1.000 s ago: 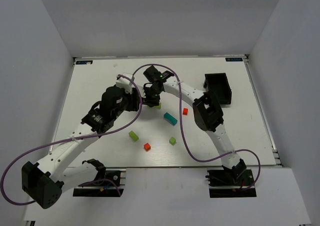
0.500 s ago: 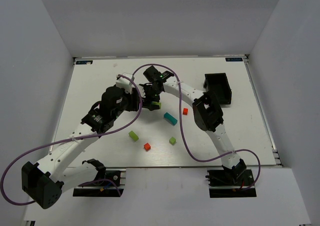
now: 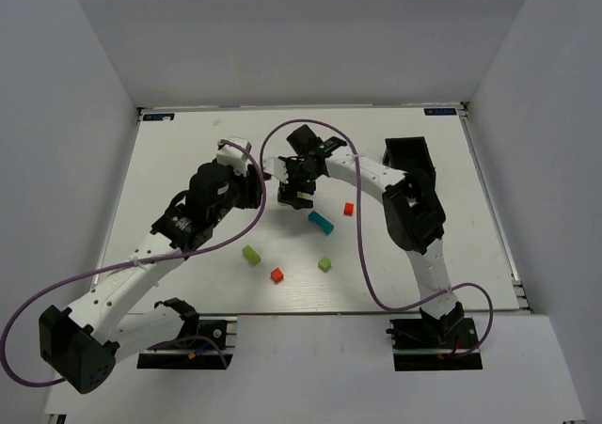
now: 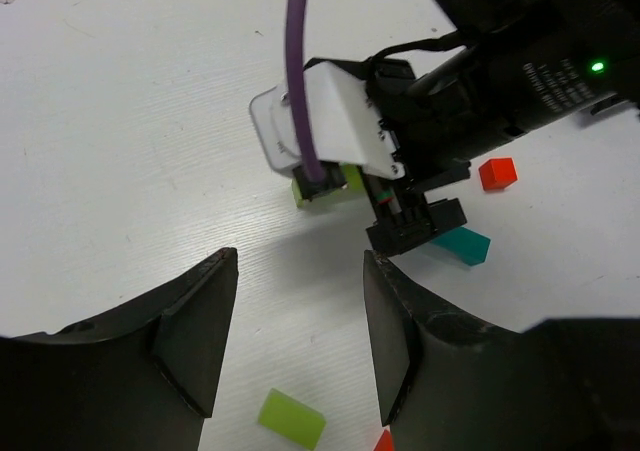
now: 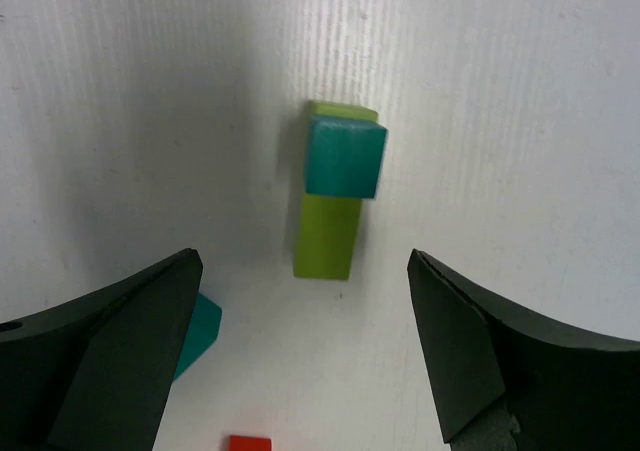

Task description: Build the wood block tower

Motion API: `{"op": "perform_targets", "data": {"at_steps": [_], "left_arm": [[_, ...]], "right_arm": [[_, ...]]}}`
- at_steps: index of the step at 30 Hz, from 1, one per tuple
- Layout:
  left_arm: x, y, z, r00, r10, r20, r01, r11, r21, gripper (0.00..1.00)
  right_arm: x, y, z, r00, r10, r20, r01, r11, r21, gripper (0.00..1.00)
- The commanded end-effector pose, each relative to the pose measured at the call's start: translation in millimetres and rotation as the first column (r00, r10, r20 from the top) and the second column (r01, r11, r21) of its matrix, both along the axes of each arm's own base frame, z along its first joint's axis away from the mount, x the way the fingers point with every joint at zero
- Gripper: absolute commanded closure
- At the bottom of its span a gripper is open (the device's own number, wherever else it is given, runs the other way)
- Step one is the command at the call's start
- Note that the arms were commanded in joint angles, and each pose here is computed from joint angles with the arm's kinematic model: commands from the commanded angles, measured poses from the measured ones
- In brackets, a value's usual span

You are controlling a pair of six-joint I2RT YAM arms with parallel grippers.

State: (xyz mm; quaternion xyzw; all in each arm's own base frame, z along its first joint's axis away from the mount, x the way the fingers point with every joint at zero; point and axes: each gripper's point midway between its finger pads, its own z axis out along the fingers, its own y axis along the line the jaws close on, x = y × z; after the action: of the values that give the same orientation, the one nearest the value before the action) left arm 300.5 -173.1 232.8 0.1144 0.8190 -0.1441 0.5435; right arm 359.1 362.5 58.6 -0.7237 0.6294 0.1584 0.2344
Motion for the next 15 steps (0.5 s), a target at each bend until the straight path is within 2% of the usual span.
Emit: {"op": "perform_targets", "data": {"at_steps": [1,4,6,7,8,11,12,14,15], "left_arm": [[0.9,8.2,8.4,0.999,0.032,0.035,-0.032,0.999,-0.006,0.36],[1.6,9.6,8.5,0.998,0.041,0.037,-0.041,0.999,-0.004,0.36],[1.6,9.7,8.5,0.998,0.041,0.037,-0.041,0.999,-0.004,0.36],[1.6,9.7,8.5,0.998,0.041,0.037,-0.041,0.999,-0.004,0.36],[1.6,9.7,8.5,0.998,0.041,0.037,-0.041,0.999,-0.004,0.36],[0.0,8.9,11.4,0.999,0.033,0.043,-0.032,0.999,-0.012,0.37],[-0.1,8.8,11.4,0.999,0.032,0.043,-0.032,0.999,-0.012,0.37],[-1.6,7.3,7.0,0.999,0.021,0.033,-0.021,1.000,-0.010,0.42],[-3.3,6.5,9.8,0.999,0.013,0.039,-0.012,1.000,-0.017,0.54]], "right_arm": [[15.7,-0.2,34.0,0.995,-0.056,0.082,0.049,0.996,0.081,0.10],[11.4,-13.2,29.1,0.994,-0.090,0.063,0.086,0.994,0.065,0.10],[18.6,-21.0,47.9,0.986,-0.136,0.101,0.125,0.987,0.102,0.10],[10.8,-33.5,32.5,0.985,-0.152,0.081,0.147,0.987,0.068,0.10],[21.6,-34.2,39.4,0.976,-0.180,0.122,0.167,0.980,0.106,0.10],[28.4,-58.7,53.6,0.931,-0.320,0.175,0.299,0.945,0.135,0.10],[29.6,-72.0,64.3,0.903,-0.401,0.155,0.376,0.911,0.168,0.10],[25.1,-87.4,63.3,0.888,-0.440,0.135,0.417,0.893,0.171,0.10],[23.8,-93.4,64.6,0.877,-0.468,0.105,0.447,0.877,0.176,0.10]]}}
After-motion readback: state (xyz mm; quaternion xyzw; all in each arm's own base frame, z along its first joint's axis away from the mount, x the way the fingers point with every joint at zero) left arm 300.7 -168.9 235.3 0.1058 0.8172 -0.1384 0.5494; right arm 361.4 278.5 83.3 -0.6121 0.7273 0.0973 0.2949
